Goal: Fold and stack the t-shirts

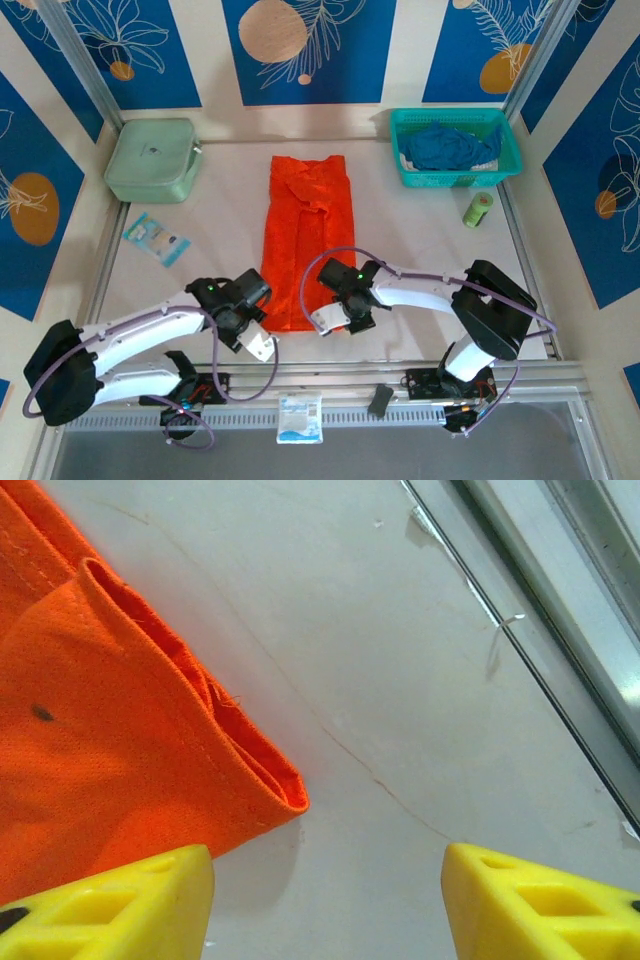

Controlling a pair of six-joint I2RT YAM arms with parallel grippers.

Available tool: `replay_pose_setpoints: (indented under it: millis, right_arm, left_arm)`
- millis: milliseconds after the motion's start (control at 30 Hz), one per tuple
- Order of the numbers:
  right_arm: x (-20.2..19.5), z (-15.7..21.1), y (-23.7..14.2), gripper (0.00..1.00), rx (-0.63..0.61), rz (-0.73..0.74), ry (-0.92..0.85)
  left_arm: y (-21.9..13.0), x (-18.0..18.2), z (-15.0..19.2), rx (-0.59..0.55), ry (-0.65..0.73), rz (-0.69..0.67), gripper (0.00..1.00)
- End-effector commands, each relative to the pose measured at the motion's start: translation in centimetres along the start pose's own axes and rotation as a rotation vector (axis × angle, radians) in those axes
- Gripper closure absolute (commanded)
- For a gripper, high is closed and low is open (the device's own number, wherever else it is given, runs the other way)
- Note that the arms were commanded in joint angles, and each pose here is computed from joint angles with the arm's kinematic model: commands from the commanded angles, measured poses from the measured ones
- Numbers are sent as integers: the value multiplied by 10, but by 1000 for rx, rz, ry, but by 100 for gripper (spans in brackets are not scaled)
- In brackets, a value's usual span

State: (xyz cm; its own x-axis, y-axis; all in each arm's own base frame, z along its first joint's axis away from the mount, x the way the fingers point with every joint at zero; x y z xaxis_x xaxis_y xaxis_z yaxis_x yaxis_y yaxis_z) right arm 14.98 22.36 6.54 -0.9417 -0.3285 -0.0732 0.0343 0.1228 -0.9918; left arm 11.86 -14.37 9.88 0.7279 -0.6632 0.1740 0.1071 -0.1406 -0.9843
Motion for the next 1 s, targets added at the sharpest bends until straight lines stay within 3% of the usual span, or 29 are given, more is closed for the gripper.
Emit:
replay_pose_setpoints:
  millis: [0, 267, 600, 967]
  right_arm:
    - [8, 9, 3, 98, 30, -30, -6]
    - [12, 3, 3, 98, 20, -49, -10]
    - [13, 2, -2, 99, 6, -41, -5]
    - [15, 2, -2, 98, 11, -55, 2]
  left_arm:
    - [-4, 11, -10, -51, 2, -11, 40]
    - [0, 21, -13, -64, 3, 59, 49]
    - [15, 14, -11, -49, 7, 133, 48]
    - [28, 30, 2, -28, -6, 120, 47]
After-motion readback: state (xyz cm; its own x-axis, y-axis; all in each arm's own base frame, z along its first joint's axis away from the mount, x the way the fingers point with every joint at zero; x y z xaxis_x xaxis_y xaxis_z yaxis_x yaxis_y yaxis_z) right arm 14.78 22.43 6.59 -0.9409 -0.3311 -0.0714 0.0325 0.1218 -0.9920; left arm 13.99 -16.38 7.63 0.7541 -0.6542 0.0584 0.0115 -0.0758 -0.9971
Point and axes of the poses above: each hand's point on the last joint's axis, 136 mm out from that joint toward the fingers, its own y axis out along the fingers, its own x axis along the line the jaws close on, z = x × y, the point moved 5 cm from there along -y, back along the fingers, and after that the axes turned 3 degrees about y, right-handed, at the moved point
